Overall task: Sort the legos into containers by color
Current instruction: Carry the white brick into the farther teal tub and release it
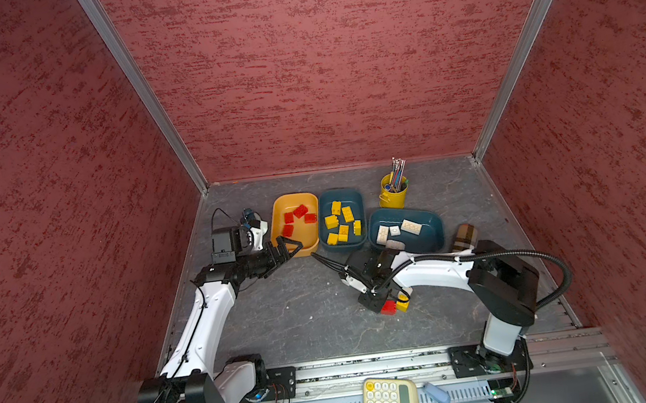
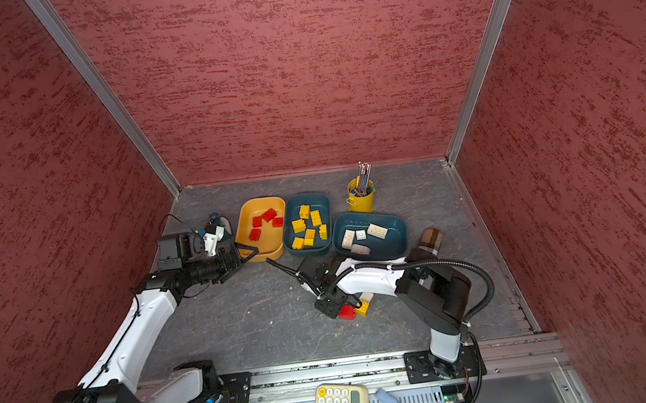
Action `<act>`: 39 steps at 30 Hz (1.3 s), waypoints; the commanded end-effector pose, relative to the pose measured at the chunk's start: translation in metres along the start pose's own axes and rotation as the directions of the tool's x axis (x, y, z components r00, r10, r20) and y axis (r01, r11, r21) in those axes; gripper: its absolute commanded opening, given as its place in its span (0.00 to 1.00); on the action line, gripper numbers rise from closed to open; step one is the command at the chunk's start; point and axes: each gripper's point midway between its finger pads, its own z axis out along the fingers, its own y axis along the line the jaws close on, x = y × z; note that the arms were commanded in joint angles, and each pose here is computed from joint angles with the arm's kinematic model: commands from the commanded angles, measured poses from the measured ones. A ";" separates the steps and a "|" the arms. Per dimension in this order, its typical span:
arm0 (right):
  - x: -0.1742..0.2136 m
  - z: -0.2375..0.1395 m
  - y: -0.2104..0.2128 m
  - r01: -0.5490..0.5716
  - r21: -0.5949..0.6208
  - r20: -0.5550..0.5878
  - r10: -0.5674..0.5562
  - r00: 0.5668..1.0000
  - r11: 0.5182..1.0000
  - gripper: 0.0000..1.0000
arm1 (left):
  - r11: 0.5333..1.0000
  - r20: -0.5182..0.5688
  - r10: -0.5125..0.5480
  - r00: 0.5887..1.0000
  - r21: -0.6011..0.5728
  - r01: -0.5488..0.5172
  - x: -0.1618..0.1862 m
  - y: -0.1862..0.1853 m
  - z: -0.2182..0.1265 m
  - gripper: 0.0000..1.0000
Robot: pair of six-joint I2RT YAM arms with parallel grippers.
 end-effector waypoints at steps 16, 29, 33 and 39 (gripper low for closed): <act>-0.073 -0.101 -0.097 -0.178 0.086 0.305 0.145 0.941 0.980 0.22 | 0.998 -0.005 0.032 0.999 0.049 -0.032 -0.001 -0.018 0.006 0.99; -0.040 -0.104 -0.242 -0.386 0.178 0.313 0.320 0.894 0.905 0.22 | 0.994 -0.055 0.074 0.996 0.090 -0.068 0.011 -0.047 0.034 0.99; -0.019 -0.090 -0.252 -0.406 0.177 0.264 0.354 0.897 0.897 0.26 | 0.994 -0.058 0.075 0.995 0.088 -0.070 0.011 -0.047 0.037 0.99; -0.016 -0.084 -0.245 -0.402 0.132 0.262 0.359 0.896 0.906 0.60 | 0.994 -0.067 0.086 0.994 0.079 -0.080 0.009 -0.048 0.037 0.99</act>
